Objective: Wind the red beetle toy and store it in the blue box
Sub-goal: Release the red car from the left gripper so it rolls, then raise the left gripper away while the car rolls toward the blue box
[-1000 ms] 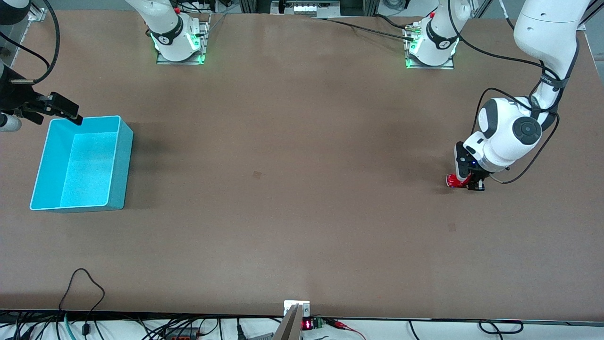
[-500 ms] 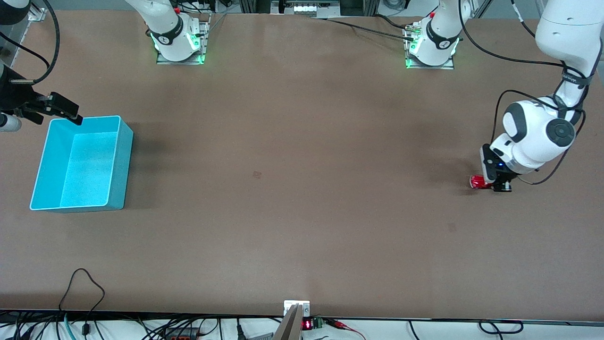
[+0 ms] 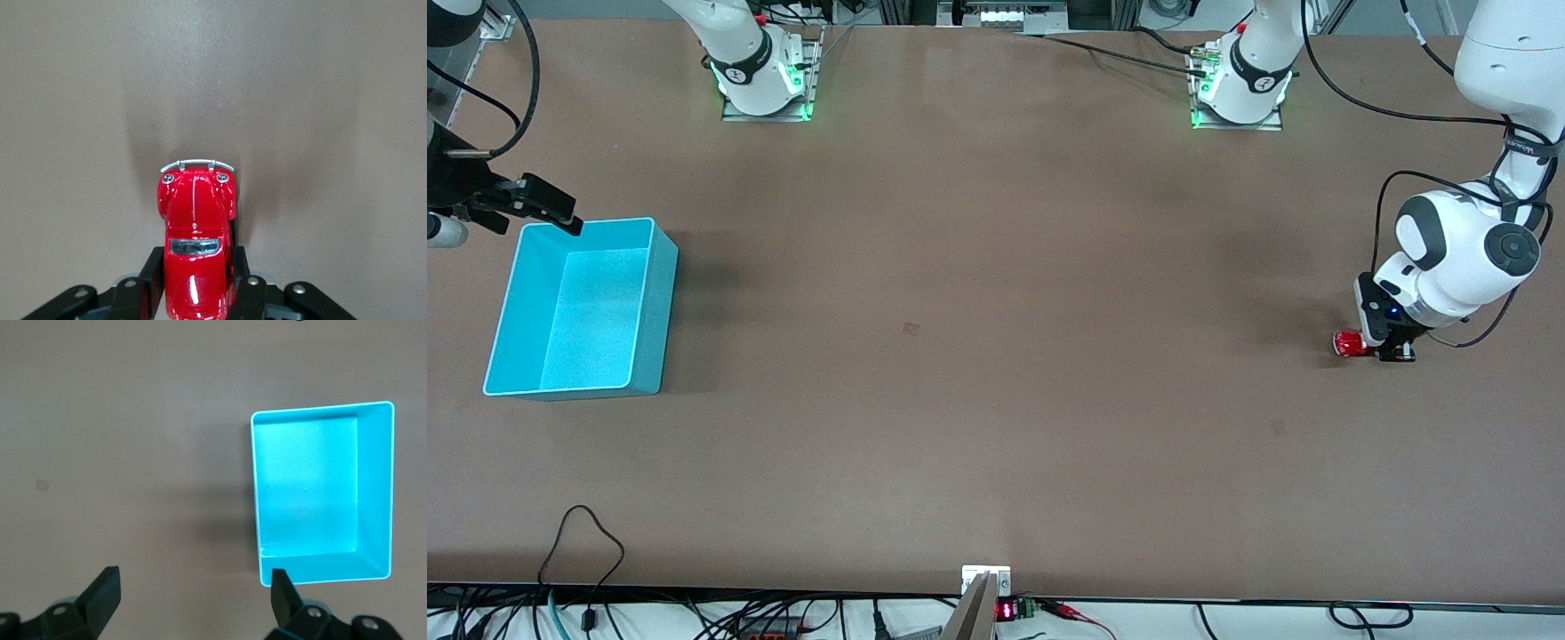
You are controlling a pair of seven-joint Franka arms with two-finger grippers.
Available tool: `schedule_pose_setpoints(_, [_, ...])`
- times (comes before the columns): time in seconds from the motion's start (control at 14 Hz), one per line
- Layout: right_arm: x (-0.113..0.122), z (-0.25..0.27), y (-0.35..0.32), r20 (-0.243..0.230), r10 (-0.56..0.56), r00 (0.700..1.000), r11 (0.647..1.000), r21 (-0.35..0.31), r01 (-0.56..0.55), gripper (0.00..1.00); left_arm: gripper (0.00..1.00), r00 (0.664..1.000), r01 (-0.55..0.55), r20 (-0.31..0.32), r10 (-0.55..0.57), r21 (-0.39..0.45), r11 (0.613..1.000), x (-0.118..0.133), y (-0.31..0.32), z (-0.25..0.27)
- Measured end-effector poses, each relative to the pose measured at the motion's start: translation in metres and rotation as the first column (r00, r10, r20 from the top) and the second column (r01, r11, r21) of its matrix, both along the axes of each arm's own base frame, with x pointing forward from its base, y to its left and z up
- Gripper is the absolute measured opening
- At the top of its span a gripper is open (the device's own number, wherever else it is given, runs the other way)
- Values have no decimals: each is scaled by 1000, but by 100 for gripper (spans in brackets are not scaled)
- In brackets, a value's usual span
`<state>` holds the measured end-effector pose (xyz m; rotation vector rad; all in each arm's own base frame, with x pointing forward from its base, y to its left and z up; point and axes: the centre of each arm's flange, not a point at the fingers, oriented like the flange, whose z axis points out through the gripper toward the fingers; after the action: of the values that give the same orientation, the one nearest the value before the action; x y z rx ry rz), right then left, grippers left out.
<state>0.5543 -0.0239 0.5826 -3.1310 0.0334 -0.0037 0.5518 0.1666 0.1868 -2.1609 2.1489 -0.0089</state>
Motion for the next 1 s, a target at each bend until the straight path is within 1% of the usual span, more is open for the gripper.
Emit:
schedule_pose_setpoints(0.07, [0, 0, 0, 0, 0, 1000, 1000, 0, 0, 100, 44, 1000, 2, -1, -2, 0, 1000, 0, 0, 0])
schedule_pose_setpoints(0.14, [0, 0, 0, 0, 0, 1000, 1000, 0, 0, 100, 48, 1000, 5, -4, -5, -2, 1000, 0, -1, -2])
schedule_pose_setpoints(0.29, [0, 0, 0, 0, 0, 1000, 1000, 0, 0, 100, 67, 1000, 14, -26, -14, -14, 1000, 2, -7, -14])
schedule_pose_setpoints(0.36, [0, 0, 0, 0, 0, 1000, 1000, 0, 0, 100, 75, 999, 18, -48, -19, -22, 1000, 6, -10, -15])
schedule_pose_setpoints(0.5, [0, 0, 0, 0, 0, 1000, 1000, 0, 0, 100, 94, 995, 26, -97, -30, -41, 999, 22, -14, 1])
schedule_pose_setpoints(0.57, [0, 0, 0, 0, 0, 1000, 1000, 0, 0, 100, 100, 992, 29, -122, -34, -49, 998, 32, -16, 15])
schedule_pose_setpoints(0.71, [0, 0, 0, 0, 0, 1000, 1000, 0, 0, 100, 100, 987, 21, -157, -30, -59, 998, 47, -15, 43])
schedule_pose_setpoints(1.0, [0, 0, 0, 0, 0, 1000, 1000, 0, 0, 100, 100, 984, -48, -174, 37, -57, 997, 54, -17, 78])
